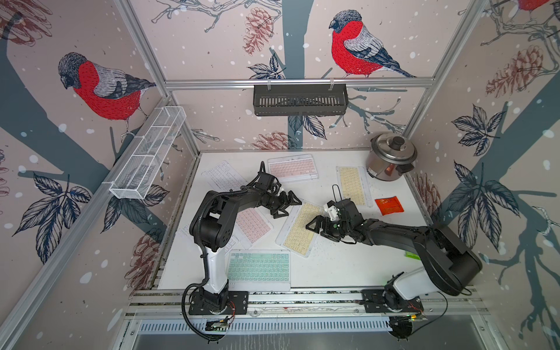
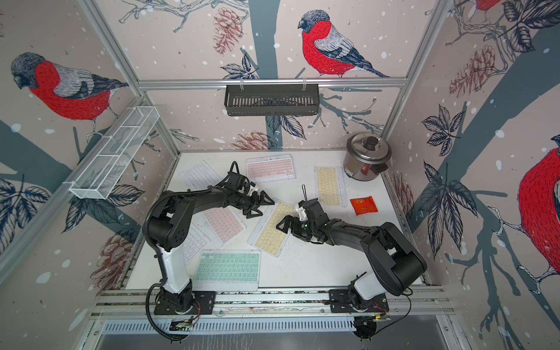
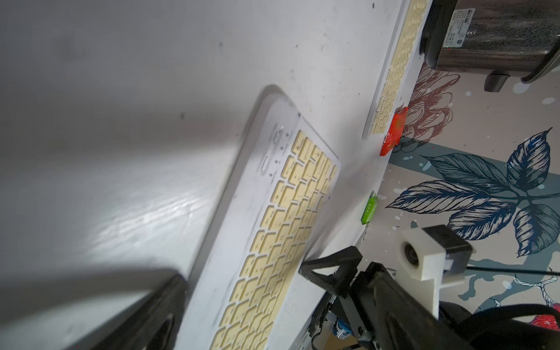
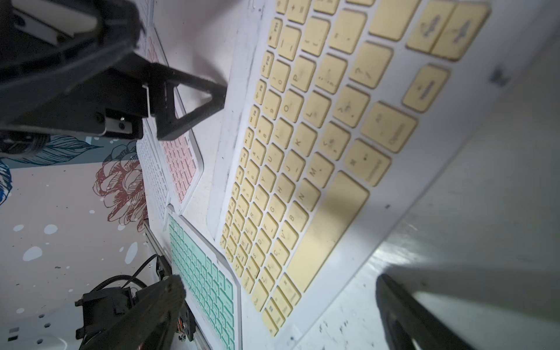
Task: Stack the numeric keypads
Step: Move the numeric keypad to the center of the board.
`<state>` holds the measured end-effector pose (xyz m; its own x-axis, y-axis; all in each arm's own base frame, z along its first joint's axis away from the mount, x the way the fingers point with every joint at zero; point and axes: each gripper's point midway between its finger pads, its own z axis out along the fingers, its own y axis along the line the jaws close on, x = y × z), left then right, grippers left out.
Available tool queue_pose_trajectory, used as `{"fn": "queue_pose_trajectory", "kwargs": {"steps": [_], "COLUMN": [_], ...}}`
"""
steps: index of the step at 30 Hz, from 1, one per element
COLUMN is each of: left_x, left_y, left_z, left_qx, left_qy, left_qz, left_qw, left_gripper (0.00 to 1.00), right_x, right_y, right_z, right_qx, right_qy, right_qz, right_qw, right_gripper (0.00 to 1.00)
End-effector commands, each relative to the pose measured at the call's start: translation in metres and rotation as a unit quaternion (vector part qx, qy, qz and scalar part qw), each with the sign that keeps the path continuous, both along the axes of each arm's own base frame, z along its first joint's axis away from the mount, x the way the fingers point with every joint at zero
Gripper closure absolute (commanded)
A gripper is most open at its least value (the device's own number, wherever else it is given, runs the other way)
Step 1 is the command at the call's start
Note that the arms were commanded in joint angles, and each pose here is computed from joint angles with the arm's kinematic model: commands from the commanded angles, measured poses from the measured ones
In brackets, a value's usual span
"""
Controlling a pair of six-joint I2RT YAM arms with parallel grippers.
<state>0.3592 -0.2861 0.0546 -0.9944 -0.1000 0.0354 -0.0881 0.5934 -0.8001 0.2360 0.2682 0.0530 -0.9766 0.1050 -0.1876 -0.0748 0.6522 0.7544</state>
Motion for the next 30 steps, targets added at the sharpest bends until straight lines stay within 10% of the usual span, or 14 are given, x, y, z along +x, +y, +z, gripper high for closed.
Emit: {"fn": "queue_pose_trajectory", "kwargs": {"steps": [1,12,20,30], "left_x": [0.004,0.048,0.105,-0.007], "left_y": [-0.008,-0.062,-0.004,0.063], "left_z": [-0.015,-0.003,0.086,0.052], "left_qx": [0.018,-0.013,0.007,0.005], "left_qy": [0.014,-0.007,-0.095,-0.029], "left_qz": [-0.001,-0.026,0.020,0.060], "left_qw": [1.000,1.000,0.995,0.998], "left_gripper": [0.04,0.04,0.04,0.04], "right_x": [-0.012,0.013,0.043,0.103], "right_y": [-0.002,-0.006,-0.036,-0.084], "right_z": [-0.009,0.000,0.014,0.022], "right_qx": [-0.001,0.045,0.023,-0.101], "right_qy": [0.027,0.020,-0.012,-0.079], "right_qz": [0.000,-0.051,-0.061,-0.064], "right_qw": [1.000,0.997,0.998,0.990], "right_gripper": [0.00,0.00,0.00,0.00]}}
